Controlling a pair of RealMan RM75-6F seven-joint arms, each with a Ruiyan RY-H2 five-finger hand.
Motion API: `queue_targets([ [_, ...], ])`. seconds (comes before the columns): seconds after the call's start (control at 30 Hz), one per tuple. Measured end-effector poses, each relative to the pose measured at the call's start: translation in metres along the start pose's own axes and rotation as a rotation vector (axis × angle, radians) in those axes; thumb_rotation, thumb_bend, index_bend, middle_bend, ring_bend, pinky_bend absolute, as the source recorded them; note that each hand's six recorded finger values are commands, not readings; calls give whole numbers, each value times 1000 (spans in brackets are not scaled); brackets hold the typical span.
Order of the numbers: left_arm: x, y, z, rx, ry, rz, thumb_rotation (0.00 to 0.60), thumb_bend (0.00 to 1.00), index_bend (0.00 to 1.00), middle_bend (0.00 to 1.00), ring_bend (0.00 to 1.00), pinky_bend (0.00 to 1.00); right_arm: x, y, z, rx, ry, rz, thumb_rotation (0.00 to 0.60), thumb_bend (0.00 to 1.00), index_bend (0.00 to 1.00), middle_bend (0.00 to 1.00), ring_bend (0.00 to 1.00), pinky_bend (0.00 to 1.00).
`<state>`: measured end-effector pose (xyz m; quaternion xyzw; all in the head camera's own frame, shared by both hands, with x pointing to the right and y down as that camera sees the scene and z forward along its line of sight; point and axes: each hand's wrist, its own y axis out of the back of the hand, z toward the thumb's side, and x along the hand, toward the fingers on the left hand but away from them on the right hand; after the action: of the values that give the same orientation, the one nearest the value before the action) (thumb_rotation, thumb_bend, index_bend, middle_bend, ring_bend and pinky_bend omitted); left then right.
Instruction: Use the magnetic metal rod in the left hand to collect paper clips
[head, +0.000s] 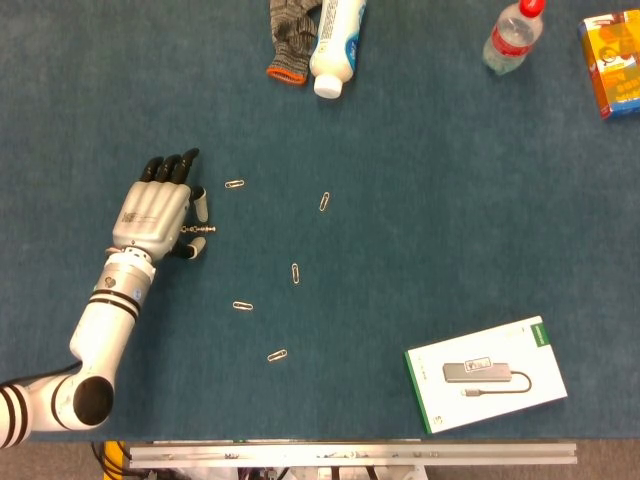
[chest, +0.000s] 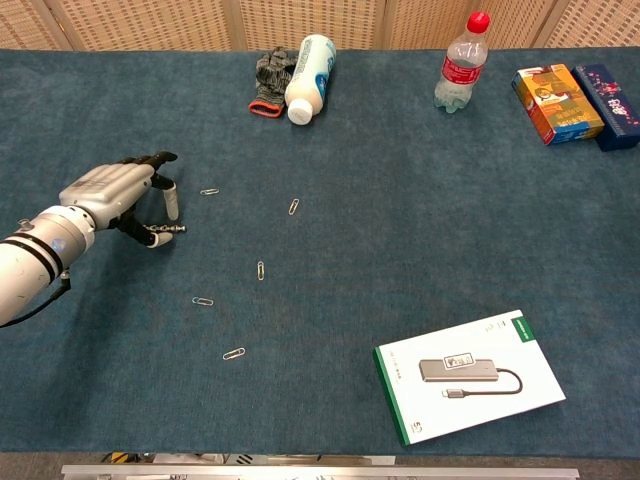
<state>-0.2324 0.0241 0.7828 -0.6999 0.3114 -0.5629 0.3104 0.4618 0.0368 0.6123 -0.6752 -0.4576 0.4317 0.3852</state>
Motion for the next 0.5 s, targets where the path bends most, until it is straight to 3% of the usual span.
queue_targets([
  [0.5, 5, -2, -2, 20, 10, -15, 600, 252, 513, 0, 0, 8, 0, 0, 0, -3, -2, -1, 600, 122, 376, 394, 289, 438],
])
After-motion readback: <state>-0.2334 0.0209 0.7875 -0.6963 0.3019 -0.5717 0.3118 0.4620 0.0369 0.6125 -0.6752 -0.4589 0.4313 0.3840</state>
